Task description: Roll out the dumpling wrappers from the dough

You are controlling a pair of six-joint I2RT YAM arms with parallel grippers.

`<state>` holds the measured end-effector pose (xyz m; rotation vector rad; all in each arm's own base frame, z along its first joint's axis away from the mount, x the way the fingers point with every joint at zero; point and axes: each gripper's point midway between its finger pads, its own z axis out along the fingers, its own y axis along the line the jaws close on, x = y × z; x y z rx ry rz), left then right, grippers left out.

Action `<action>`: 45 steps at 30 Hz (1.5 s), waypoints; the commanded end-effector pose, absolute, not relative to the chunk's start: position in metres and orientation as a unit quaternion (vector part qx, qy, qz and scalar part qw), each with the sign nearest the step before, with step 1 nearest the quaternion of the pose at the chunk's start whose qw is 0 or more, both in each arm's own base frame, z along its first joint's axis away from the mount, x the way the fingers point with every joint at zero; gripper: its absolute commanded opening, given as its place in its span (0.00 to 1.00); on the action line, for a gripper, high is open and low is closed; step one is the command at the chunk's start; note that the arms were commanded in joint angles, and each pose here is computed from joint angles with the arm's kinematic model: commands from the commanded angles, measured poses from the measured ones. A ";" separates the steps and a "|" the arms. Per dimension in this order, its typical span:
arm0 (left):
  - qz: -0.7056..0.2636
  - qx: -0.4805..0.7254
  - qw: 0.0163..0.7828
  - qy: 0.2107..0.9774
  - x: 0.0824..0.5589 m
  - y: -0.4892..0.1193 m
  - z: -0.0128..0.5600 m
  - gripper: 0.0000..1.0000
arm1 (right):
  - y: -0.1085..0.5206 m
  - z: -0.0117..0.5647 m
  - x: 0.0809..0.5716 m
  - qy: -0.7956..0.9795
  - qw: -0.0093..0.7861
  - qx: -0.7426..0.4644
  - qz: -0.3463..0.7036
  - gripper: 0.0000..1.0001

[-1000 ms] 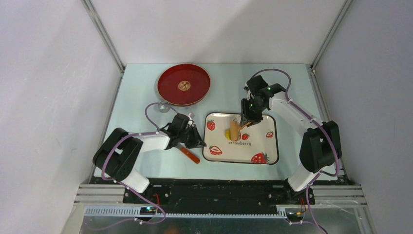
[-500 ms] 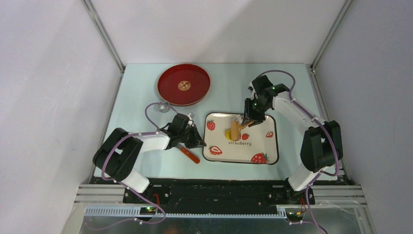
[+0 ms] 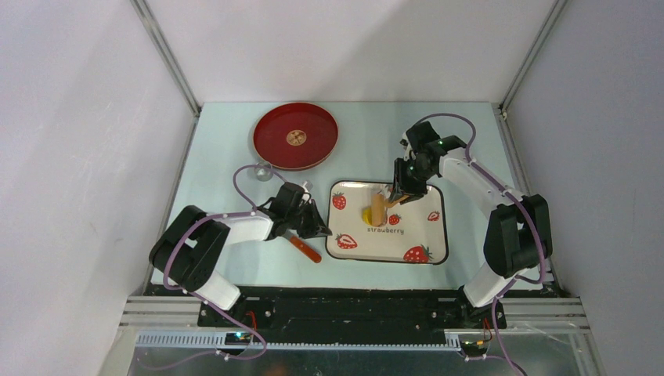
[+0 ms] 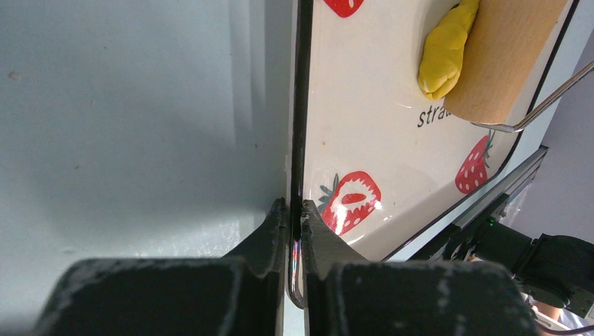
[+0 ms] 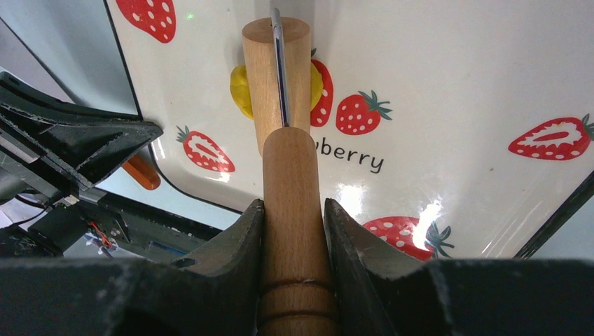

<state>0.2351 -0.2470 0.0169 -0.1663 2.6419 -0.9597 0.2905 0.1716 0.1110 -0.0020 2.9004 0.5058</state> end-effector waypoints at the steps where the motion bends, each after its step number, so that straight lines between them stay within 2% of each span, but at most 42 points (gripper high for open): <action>1: -0.308 -0.061 0.157 0.936 0.231 -0.238 0.004 0.00 | 0.091 0.044 0.262 0.999 0.024 0.010 -0.040 0.00; 13: -0.308 -0.061 0.158 0.936 0.231 -0.238 0.004 0.00 | 0.072 0.035 0.254 0.996 0.011 0.012 -0.090 0.00; 30: -0.303 -0.064 0.156 0.938 0.231 -0.236 0.003 0.00 | 0.063 0.035 0.244 0.996 0.013 0.026 -0.082 0.00; 40: -0.276 -0.085 0.161 0.944 0.231 -0.226 -0.001 0.00 | 0.063 0.040 0.244 0.997 0.021 0.030 -0.073 0.00; 45: -0.233 -0.114 0.153 0.954 0.225 -0.208 -0.007 0.00 | 0.068 0.043 0.244 0.998 0.025 0.025 -0.058 0.00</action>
